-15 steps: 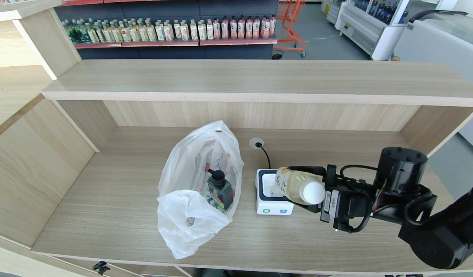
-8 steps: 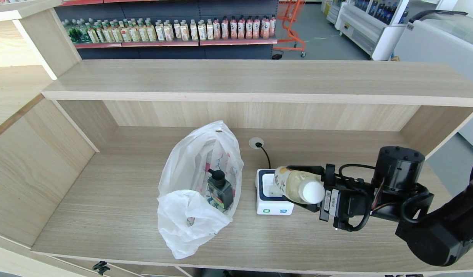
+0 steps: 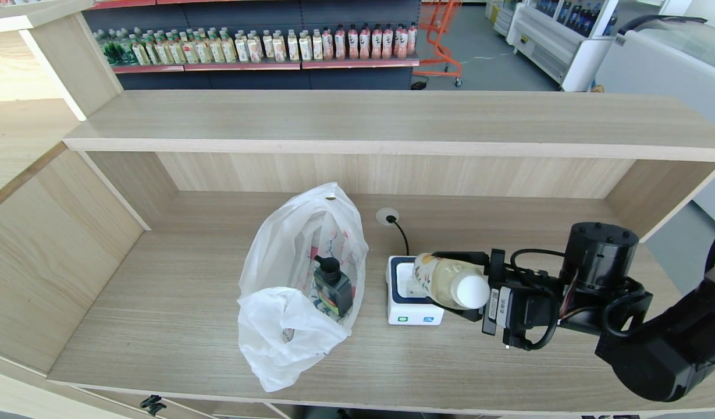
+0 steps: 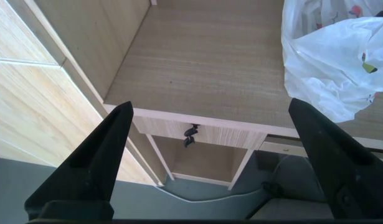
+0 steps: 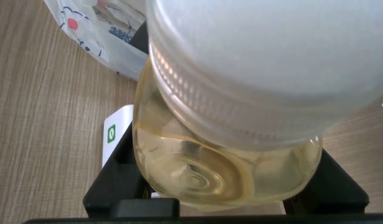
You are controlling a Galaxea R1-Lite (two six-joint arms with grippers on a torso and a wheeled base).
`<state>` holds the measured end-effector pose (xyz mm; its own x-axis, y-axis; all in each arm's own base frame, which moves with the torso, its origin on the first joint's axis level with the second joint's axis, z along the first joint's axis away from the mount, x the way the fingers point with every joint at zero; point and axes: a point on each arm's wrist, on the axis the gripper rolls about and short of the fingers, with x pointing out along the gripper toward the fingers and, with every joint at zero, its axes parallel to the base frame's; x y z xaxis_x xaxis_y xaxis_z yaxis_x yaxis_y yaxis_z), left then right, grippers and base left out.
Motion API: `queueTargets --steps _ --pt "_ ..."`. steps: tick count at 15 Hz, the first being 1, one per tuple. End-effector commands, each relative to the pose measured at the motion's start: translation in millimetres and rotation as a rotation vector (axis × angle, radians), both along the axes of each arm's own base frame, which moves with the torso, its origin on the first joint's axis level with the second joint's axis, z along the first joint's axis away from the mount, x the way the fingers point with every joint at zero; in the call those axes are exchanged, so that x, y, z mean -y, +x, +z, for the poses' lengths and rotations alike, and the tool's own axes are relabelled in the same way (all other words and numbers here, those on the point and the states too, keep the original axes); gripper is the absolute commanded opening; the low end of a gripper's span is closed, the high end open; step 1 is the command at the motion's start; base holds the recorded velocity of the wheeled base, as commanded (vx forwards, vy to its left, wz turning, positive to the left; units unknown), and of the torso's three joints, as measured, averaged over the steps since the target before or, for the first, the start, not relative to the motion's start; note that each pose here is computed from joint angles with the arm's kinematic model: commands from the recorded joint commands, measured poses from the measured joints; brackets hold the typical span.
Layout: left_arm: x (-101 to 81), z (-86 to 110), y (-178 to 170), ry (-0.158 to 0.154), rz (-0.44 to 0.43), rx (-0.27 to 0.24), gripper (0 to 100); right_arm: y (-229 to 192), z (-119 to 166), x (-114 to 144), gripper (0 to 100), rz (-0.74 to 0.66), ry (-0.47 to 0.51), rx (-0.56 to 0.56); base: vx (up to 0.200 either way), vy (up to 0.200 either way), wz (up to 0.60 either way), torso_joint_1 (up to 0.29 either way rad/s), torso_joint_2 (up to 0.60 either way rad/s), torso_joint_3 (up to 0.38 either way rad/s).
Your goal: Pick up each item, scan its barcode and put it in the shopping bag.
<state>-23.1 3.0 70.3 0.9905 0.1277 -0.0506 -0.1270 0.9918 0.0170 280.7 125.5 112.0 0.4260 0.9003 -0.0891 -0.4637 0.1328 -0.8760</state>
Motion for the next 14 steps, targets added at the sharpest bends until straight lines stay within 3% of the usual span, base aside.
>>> queueTargets --steps 1,14 --pt "0.0 0.0 0.0 0.000 0.001 0.000 100 0.3 -0.2 -0.4 0 0.001 0.000 0.001 0.000 0.000 0.00 0.000 0.00 0.000" --pt "0.0 0.0 0.0 0.000 0.001 0.000 100 0.9 -0.1 0.2 0 0.007 0.000 -0.004 0.000 0.000 0.00 0.000 0.00 0.000"
